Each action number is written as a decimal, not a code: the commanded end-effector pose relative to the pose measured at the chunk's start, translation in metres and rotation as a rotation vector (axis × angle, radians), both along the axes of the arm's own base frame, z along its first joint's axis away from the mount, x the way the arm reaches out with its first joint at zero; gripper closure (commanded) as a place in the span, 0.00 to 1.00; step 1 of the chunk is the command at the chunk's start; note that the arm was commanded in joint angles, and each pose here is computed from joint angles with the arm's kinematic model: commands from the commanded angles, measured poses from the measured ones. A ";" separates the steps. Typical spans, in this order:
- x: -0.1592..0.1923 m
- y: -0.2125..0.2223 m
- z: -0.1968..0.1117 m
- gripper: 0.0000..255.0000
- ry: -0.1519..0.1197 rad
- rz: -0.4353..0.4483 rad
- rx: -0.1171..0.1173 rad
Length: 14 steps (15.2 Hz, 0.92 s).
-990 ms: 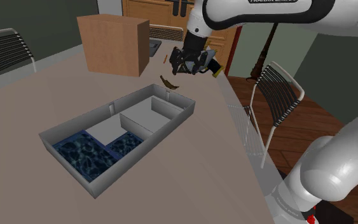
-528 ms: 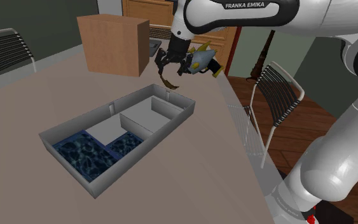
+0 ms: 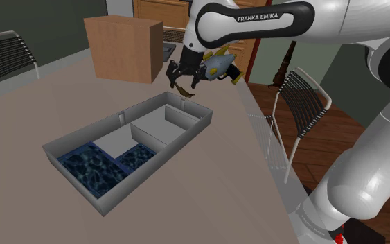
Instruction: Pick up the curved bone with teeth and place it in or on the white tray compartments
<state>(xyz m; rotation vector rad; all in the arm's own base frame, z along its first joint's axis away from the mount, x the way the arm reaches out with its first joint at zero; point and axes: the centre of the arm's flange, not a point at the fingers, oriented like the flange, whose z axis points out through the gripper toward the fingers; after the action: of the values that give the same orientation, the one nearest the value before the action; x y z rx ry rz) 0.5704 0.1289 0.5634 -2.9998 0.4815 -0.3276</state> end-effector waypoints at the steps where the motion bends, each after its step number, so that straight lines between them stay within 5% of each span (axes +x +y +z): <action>1: 0.000 0.000 -0.001 0.00 0.000 0.000 0.000; 4: 0.000 0.000 -0.001 0.00 0.000 0.000 0.000; 5: 0.000 0.000 -0.001 1.00 0.000 0.000 0.000; 14: 0.000 0.000 -0.001 1.00 0.000 0.000 0.000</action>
<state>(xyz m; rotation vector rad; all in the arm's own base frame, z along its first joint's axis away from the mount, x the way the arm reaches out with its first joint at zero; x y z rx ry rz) 0.5704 0.1288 0.5627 -2.9997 0.4814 -0.3279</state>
